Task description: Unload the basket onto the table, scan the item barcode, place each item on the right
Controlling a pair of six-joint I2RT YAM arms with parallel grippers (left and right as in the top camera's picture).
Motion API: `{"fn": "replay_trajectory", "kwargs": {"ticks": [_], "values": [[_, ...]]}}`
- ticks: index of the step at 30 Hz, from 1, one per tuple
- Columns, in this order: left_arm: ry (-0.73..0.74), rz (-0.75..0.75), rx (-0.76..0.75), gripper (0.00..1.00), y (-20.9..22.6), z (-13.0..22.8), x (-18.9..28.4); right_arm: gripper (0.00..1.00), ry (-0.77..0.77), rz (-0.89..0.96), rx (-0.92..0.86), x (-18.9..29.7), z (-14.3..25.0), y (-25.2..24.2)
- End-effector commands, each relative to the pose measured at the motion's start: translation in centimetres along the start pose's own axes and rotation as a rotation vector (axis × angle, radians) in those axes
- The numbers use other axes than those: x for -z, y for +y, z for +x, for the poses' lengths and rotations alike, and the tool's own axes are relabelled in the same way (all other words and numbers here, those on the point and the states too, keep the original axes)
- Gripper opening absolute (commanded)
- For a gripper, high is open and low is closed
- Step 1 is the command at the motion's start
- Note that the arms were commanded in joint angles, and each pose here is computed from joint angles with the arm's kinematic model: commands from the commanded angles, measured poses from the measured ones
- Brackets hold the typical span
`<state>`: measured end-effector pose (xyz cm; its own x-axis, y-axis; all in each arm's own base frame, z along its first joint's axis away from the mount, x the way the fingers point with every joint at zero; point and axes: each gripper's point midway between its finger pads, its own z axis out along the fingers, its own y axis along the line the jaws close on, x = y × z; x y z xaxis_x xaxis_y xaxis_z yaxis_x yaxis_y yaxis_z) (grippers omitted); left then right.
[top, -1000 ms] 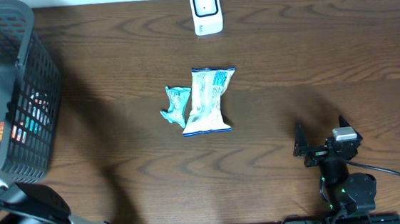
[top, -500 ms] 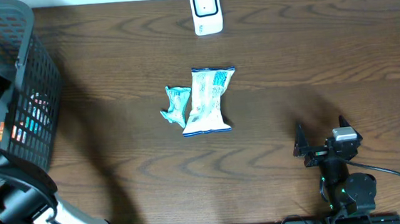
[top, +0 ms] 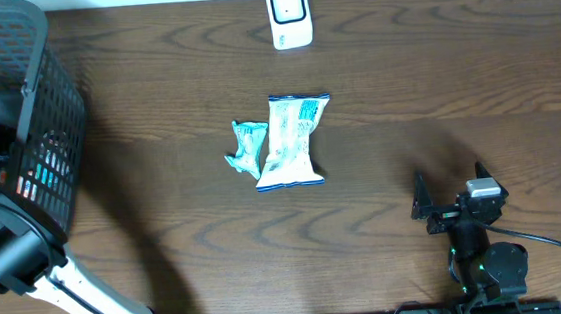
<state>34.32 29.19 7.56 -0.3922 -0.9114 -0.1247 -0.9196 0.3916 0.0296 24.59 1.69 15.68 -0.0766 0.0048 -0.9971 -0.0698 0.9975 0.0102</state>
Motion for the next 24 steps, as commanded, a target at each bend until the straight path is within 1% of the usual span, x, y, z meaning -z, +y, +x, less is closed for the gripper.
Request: {"fn": "replay_trajectory", "kwargs": {"ticks": [1,10,11,15,17,19,22,24], "values": [[0.011,-0.030,0.026,0.88,0.3,0.0,-1.3,0.99,0.002,-0.007,0.011,0.0,0.1,0.2],[0.021,-0.037,0.021,0.86,0.2,0.1,-2.7,0.99,0.002,-0.007,0.011,0.0,0.1,0.2],[0.021,-0.038,0.021,0.84,0.3,0.1,-2.8,0.99,0.002,-0.007,0.012,0.0,0.1,0.2],[0.029,-0.043,0.020,0.71,0.4,0.4,-3.3,0.99,0.002,-0.007,0.011,0.0,0.1,0.2],[0.035,-0.046,0.019,0.69,0.5,0.7,-3.7,0.99,0.002,-0.007,0.012,0.0,0.1,0.2],[0.039,-0.048,0.019,0.69,0.5,0.9,-4.1,0.99,0.002,-0.007,0.012,0.0,0.1,0.2],[0.046,-0.052,0.018,0.41,0.6,1.1,-4.3,0.99,0.002,-0.007,0.012,0.0,0.1,0.2],[0.048,-0.053,0.017,0.27,0.7,1.2,-4.3,0.99,0.002,-0.007,0.012,0.0,0.1,0.2]]}}
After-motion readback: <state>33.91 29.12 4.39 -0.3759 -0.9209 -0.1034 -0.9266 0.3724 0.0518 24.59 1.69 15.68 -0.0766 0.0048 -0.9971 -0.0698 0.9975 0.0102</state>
